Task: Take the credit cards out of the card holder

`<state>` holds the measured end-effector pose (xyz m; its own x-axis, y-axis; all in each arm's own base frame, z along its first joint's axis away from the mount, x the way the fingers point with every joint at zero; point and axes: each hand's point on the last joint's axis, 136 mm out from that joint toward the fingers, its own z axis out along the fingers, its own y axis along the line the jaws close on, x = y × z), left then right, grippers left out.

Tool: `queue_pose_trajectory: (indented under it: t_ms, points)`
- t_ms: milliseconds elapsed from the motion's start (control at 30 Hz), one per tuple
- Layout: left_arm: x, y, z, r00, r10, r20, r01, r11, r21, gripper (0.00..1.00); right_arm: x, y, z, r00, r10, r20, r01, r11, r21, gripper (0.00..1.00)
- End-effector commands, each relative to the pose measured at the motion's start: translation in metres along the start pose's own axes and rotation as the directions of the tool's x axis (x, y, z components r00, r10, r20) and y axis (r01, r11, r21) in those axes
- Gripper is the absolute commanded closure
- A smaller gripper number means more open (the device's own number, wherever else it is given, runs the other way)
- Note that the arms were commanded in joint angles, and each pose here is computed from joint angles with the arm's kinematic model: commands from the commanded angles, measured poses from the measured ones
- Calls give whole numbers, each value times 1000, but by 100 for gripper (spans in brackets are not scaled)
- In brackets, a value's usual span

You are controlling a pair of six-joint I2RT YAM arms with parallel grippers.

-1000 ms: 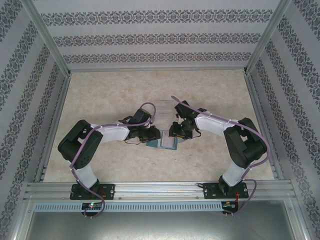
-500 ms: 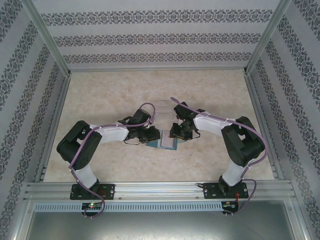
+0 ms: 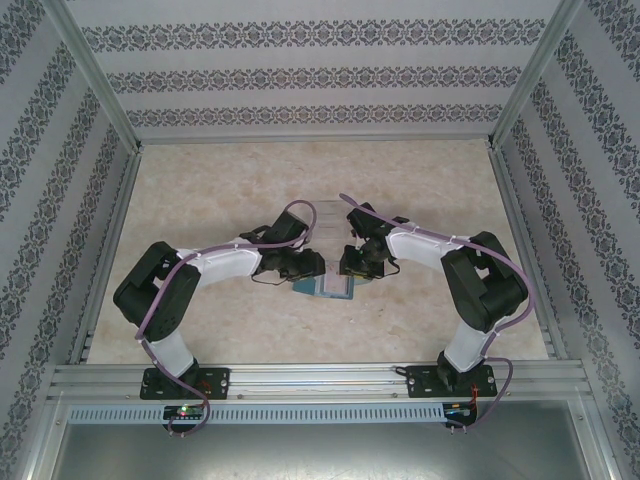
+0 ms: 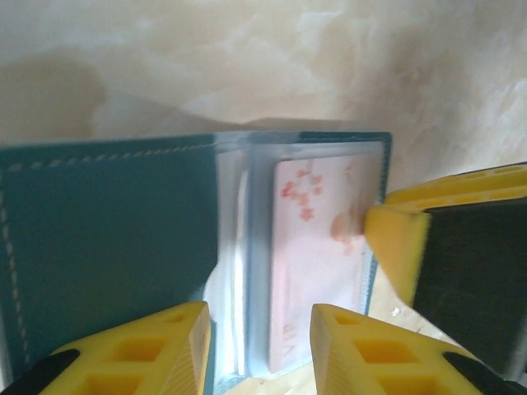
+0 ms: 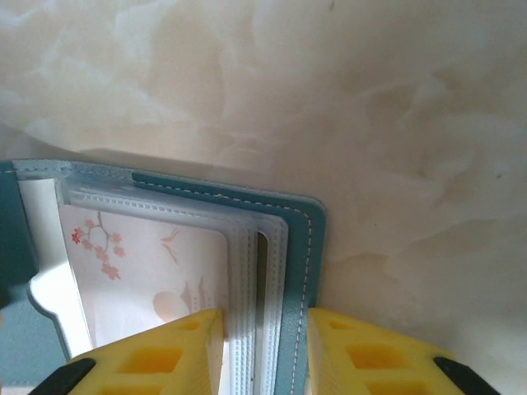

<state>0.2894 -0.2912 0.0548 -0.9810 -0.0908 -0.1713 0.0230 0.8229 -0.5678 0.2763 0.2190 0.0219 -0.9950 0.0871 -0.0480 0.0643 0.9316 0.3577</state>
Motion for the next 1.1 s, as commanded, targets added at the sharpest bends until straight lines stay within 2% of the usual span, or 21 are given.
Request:
queue_pose_trajectory:
  t_ms: [0,433,633,1067]
  points:
    - [5,5,-10,998,57,-13,-58,993,-100,62,-7,4,7,999,-45,15,45,999,17,69]
    - [0,9,3,997,75,-37,-79,988,-136,63,-1,1,7,999,-40,8,40,999,11,71]
    - [3,5,17,997,58,-56,-63,995,-84,63,1,-2,3,1000,-26,11,25,999,25,72]
    - [9,11,27,996,41,-80,-48,996,-81,63,5,-5,-3,1000,-17,15,16,999,41,71]
